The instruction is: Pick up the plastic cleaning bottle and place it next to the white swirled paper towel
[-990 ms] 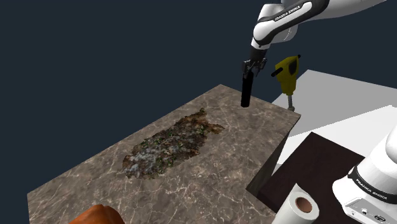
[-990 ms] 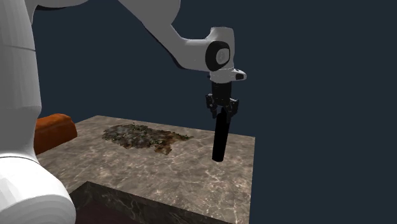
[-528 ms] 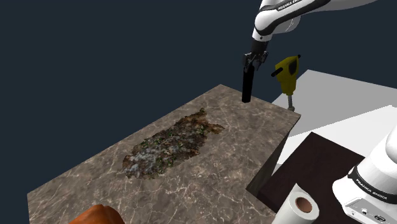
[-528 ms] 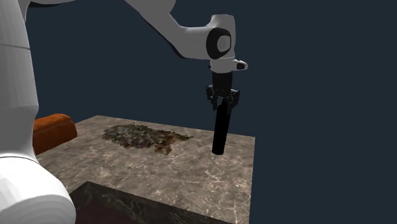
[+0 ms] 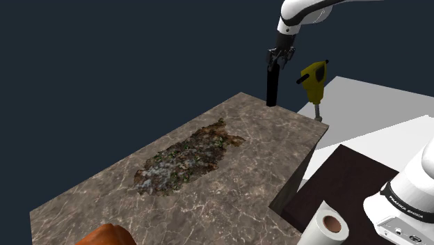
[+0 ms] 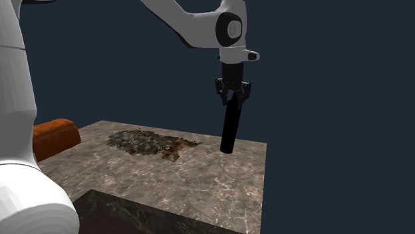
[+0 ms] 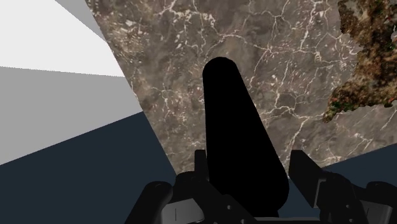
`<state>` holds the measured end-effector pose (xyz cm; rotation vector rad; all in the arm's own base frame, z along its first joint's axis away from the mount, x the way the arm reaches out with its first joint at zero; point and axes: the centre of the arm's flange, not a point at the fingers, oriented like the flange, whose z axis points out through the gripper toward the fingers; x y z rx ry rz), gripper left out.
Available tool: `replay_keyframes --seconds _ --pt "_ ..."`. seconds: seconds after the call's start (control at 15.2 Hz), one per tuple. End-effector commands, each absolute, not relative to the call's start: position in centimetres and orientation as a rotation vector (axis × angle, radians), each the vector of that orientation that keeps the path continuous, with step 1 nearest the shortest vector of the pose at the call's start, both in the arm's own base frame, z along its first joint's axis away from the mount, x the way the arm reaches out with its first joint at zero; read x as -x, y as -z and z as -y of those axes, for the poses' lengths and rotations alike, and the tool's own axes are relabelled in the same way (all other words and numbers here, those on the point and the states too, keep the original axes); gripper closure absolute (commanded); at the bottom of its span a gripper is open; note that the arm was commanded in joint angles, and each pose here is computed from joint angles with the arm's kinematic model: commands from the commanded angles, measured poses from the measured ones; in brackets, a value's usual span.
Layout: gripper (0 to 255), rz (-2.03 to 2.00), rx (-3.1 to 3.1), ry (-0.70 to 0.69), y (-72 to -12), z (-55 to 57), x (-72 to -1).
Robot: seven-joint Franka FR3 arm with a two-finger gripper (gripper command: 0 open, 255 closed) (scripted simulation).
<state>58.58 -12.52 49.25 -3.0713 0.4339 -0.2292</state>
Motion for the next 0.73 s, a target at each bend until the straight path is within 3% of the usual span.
replay_keyframes --seconds 0.0,0.66 --pt "255 -0.434 3.071 0.229 -50.5 12.6 -58.6" --pt "255 -0.434 3.071 0.229 -55.7 12.6 -58.6"
